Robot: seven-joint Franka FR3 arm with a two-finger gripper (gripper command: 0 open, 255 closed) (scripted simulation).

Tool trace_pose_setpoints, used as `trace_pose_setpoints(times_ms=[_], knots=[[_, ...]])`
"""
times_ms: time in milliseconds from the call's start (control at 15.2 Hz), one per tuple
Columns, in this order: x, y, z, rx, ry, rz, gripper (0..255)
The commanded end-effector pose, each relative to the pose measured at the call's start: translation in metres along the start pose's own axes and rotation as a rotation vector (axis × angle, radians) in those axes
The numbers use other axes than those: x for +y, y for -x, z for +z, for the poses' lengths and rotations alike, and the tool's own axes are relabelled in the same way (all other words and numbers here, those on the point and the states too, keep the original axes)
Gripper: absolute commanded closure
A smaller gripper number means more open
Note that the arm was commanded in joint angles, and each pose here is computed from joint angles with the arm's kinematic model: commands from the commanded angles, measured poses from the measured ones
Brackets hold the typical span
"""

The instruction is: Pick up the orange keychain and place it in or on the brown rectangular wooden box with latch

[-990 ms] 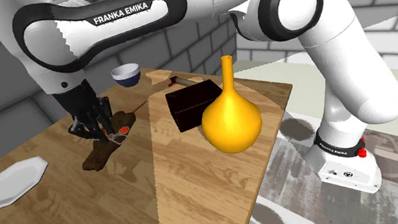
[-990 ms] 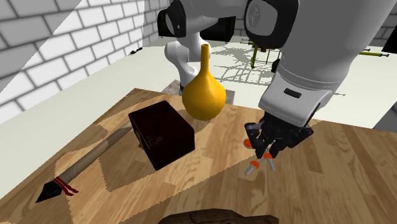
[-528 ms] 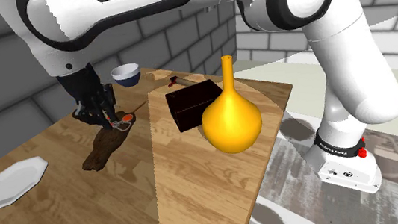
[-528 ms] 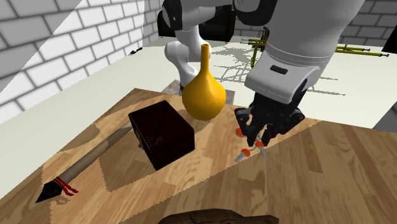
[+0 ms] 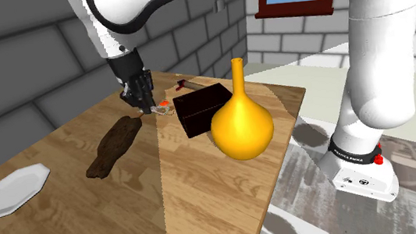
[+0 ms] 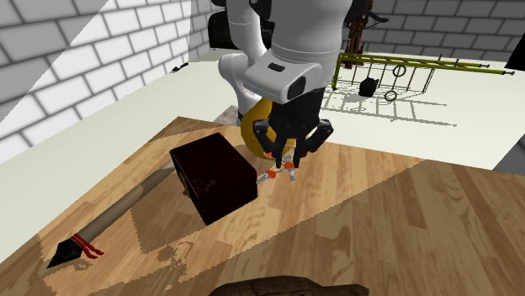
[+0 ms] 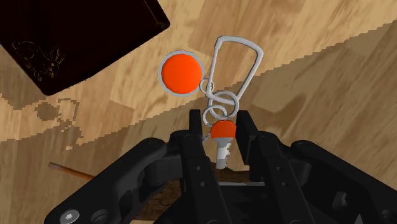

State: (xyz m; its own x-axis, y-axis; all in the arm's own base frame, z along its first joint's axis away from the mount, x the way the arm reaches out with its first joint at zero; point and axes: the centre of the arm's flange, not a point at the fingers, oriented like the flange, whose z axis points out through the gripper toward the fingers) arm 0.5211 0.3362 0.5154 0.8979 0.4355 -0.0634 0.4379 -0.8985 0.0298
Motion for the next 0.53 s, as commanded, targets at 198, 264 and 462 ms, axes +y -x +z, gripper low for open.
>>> trace_pose_setpoints(times_ms=[198, 264, 462], knots=[[0.056, 0.033, 0.005, 0.000, 0.000, -0.001, 255], [0.067, 0.041, 0.005, 0.000, 0.000, -0.001, 255], [0.099, 0.063, 0.006, 0.000, 0.000, -0.001, 255]])
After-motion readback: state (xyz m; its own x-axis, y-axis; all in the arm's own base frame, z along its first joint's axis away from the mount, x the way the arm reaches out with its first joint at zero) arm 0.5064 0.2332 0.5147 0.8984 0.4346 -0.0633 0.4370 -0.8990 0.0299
